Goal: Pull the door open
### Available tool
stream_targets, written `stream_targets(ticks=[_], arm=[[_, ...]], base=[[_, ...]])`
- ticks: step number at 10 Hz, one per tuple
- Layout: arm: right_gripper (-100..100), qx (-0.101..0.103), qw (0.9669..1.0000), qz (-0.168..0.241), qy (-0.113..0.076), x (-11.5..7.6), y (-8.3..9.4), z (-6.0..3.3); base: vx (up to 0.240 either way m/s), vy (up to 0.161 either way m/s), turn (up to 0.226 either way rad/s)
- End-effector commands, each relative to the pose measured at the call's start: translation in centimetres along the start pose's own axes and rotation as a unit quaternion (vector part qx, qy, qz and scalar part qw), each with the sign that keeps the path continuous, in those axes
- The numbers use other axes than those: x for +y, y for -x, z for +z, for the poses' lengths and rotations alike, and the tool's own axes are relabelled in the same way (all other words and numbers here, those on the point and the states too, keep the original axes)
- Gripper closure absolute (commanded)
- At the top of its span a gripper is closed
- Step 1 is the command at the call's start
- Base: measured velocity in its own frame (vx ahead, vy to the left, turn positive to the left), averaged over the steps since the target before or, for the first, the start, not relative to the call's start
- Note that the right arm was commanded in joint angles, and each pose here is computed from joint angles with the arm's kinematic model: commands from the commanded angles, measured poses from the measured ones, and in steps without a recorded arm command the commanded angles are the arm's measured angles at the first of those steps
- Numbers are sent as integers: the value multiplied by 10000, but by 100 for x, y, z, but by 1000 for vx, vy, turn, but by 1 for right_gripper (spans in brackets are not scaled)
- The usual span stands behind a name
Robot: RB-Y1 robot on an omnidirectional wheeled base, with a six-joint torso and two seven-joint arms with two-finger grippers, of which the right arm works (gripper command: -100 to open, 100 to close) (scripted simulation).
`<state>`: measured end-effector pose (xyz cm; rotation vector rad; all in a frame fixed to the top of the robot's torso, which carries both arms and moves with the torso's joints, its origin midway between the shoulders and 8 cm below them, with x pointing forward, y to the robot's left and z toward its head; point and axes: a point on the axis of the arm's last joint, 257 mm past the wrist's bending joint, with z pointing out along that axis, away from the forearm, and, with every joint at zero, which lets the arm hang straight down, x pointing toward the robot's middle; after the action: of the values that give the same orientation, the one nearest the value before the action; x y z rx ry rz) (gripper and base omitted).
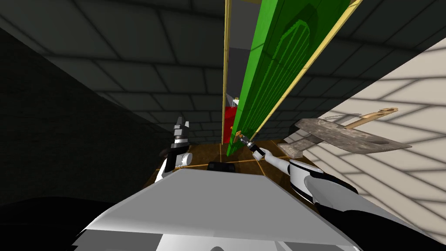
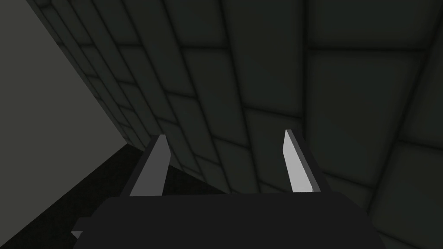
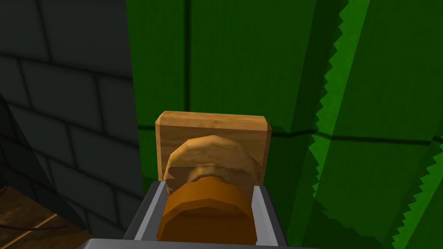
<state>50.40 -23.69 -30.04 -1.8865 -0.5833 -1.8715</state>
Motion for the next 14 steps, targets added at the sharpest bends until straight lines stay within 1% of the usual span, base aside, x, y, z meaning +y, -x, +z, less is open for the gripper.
stream_targets(ticks=[1, 3, 9, 10, 11, 14], arm=[[100, 12, 10000, -6, -68, -2, -8, -37], [100, 21, 9999, -9, -130, -5, -14, -70], [100, 38, 9991, -9, -434, -25, -39, -233], [100, 20, 9992, -19, -397, -22, -29, -222], [100, 12, 9991, -12, -434, -22, -17, -263], [100, 23, 9987, -13, -513, -14, -22, -334]], base=[[-95, -104, 137], [-134, -181, 137], [-173, -197, 143], [-72, -84, 29], [-77, -124, 176], [-127, -174, 130]])
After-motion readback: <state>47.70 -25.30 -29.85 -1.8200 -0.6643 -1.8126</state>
